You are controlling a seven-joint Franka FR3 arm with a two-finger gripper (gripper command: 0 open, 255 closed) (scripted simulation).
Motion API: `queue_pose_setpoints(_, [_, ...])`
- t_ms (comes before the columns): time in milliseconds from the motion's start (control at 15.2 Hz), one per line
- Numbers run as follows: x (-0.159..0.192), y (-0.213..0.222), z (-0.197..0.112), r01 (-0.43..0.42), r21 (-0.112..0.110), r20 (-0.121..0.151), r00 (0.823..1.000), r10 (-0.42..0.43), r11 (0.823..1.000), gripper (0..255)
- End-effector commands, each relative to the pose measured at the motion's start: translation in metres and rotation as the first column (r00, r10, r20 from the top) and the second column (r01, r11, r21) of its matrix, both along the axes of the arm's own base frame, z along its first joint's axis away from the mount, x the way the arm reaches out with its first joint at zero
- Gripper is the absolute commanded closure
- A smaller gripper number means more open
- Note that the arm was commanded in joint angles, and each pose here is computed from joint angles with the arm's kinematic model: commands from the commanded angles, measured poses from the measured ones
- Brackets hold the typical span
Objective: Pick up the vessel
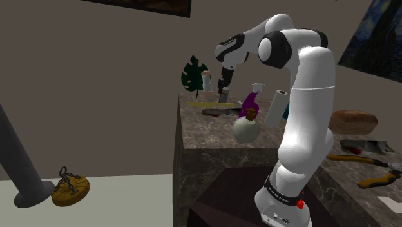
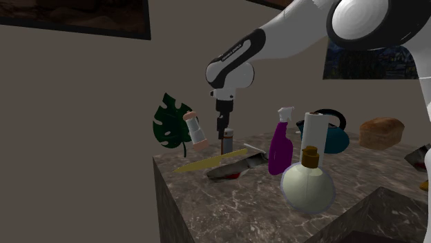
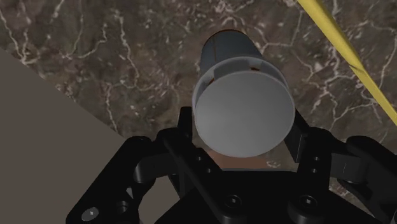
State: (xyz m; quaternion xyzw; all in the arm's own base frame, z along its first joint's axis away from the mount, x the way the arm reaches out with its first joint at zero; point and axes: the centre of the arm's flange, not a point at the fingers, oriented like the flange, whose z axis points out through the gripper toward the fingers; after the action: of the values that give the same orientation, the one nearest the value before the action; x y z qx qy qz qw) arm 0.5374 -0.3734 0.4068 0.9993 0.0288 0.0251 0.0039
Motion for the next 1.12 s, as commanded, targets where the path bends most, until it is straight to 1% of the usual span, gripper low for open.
queue_pose_setpoints(0, [0.000, 0.000, -0.002, 0.000, 0.000, 0.000, 1.000, 0.000, 1.000, 255])
queue_pose_setpoints(528, [0.000, -0.001, -0.001, 0.000, 0.000, 0.000, 1.000, 0.000, 1.000, 255])
queue_pose_setpoints(1056, [0.000, -0.001, 0.042, 0.000, 0.000, 0.000, 1.000, 0.000, 1.000, 255])
